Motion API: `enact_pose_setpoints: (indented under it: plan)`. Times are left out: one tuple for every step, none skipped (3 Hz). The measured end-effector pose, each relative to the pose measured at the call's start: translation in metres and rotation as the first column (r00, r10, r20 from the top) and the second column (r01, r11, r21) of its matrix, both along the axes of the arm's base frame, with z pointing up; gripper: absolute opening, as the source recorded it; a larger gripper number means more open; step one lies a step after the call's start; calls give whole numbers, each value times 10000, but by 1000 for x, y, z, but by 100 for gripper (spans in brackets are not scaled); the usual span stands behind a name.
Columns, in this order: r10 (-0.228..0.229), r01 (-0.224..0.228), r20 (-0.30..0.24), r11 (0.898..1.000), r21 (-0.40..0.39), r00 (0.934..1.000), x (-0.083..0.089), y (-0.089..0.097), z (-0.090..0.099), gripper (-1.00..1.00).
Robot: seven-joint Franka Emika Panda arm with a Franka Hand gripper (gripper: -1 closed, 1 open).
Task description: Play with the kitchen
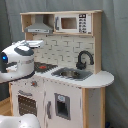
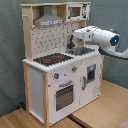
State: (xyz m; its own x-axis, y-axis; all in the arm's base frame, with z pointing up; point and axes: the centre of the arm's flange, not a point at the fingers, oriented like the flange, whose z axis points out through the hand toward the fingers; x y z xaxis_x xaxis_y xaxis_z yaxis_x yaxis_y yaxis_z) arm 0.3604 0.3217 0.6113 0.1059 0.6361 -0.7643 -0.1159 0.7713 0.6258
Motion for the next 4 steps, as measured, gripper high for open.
enact_pose_setpoints:
  plan:
    - [-70, 68, 152, 9998, 169, 9999, 20, -6, 20, 100]
    - [-218, 212, 236, 9995, 240, 9995, 42, -12, 34, 100]
    - [-493, 487, 233, 9985, 262, 9985, 68, -28, 39, 100]
    - [-885, 881, 114, 9955, 349, 9960, 95, -59, 38, 100]
